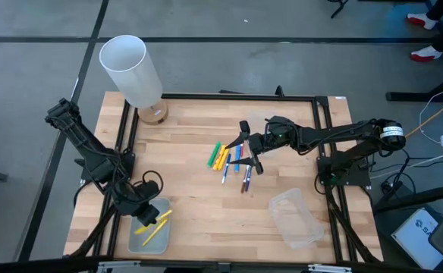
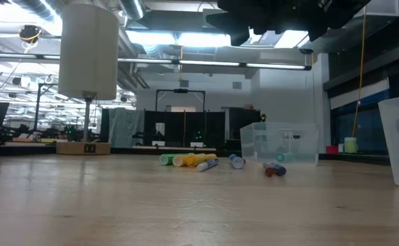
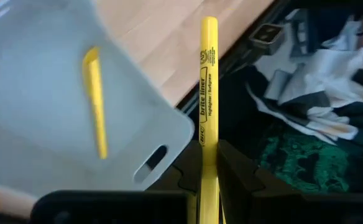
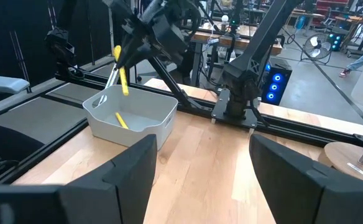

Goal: Pick & Place Markers
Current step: Put the yellow pen into the gray bin

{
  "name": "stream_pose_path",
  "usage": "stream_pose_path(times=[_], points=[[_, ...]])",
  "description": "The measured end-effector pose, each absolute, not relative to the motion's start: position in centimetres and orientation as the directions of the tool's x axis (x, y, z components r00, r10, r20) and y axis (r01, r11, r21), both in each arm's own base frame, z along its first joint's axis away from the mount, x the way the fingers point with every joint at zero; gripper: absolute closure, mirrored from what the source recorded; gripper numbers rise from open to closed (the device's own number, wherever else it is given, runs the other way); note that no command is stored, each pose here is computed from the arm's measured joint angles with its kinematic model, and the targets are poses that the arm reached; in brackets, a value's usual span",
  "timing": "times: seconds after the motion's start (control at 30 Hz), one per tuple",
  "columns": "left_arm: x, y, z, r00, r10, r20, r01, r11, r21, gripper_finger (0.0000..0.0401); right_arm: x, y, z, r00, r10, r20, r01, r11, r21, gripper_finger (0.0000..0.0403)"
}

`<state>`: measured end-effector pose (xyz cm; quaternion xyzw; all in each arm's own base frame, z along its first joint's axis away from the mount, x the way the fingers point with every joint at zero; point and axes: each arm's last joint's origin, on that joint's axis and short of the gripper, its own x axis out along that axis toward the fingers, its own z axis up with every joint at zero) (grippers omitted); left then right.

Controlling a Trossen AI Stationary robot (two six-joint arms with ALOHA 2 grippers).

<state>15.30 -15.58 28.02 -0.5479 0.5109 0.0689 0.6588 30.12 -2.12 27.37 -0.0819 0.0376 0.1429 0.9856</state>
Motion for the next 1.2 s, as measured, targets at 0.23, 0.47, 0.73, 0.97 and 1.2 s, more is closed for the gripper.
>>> stream_pose_path(times=[0.23,0.47,0.73,0.97,1.2], points=[[14.7,-15.5,27.6,0.405,-0.462,-0.789,-0.72,0.371,-0.587,0.0377,30.1,-2.1,27.4,0.956,0.276,-0.098,-0.288,0.946,-0.151,0.0147],[14.2,-15.4,27.3,0.369,-0.433,-0.822,-0.762,0.366,-0.534,0.0377,30.1,-2.1,27.4,0.956,0.276,-0.098,-0.288,0.946,-0.151,0.0147],[13.8,-15.0,26.9,0.334,-0.384,-0.861,-0.783,0.395,-0.48,0.0377,30.1,-2.1,27.4,0.956,0.276,-0.098,-0.288,0.946,-0.151,0.0147],[14.2,-15.2,26.2,0.341,-0.319,-0.884,-0.776,0.436,-0.457,0.0377,30.1,-2.1,27.4,0.956,0.275,-0.099,-0.288,0.945,-0.154,0.0147],[14.6,-15.6,25.6,0.322,-0.3,-0.898,-0.774,0.462,-0.432,0.0377,30.1,-2.1,27.3,0.956,0.276,-0.104,-0.289,0.945,-0.152,0.0147]])
